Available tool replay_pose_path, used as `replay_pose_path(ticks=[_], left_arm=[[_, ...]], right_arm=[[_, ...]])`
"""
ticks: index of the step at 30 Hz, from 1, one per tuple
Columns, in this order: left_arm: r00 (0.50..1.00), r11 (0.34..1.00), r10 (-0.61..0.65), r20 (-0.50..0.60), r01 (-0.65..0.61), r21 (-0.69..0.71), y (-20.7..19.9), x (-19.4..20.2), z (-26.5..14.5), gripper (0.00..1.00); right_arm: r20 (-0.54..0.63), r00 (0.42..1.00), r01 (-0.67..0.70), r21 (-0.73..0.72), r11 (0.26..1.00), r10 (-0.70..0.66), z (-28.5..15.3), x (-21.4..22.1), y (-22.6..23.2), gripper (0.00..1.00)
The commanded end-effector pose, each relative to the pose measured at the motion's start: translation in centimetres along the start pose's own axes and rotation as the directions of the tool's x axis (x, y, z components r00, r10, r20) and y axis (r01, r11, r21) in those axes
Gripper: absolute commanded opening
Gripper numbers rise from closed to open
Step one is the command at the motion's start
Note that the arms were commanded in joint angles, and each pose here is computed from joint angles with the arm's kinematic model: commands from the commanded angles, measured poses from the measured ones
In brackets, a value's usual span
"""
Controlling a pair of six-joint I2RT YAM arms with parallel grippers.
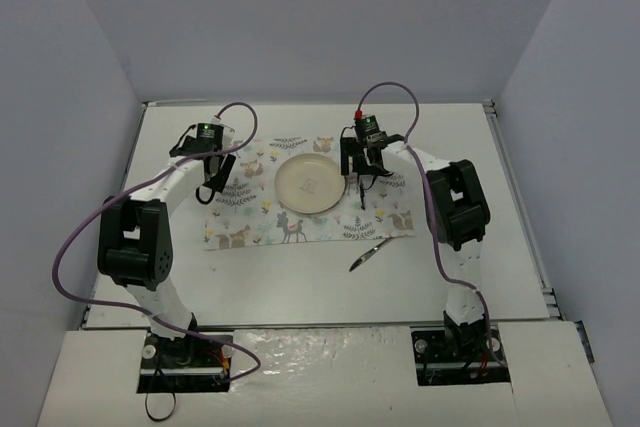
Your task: Set the dinner table for one person
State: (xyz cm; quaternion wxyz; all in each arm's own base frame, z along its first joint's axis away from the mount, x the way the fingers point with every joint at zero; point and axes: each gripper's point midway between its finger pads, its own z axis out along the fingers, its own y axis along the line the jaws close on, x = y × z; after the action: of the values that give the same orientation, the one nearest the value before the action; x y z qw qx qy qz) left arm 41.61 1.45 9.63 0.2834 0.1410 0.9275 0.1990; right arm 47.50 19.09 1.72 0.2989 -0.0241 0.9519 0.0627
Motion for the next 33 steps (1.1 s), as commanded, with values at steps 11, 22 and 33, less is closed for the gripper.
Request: replay_pose_path(ticks=[11,22,33], left_arm=[[0.975,0.999,0.004,0.221,-0.014,0.04,1.6,-6.0,-5.4,0.76],[0.832,0.777,0.428,0.353,-0.538,0.326,-13.9,-5.6,-11.7,0.76],[0.763,0.625,0.464,0.45,-0.642,0.444,-30.2,-5.5,-17.5,0.69]], right_arm=[[0.356,0.917,0.232,-0.11,0.966,-0.179,-14.1,-8.8,4.9,0.76],[0.597,0.718,0.152,0.366,0.918,-0.357,-29.0,-15.7,-6.0,0.85],[0.492,0.838,-0.037,0.486,0.873,-0.238,-25.6,-9.8,-19.4,0.86]])
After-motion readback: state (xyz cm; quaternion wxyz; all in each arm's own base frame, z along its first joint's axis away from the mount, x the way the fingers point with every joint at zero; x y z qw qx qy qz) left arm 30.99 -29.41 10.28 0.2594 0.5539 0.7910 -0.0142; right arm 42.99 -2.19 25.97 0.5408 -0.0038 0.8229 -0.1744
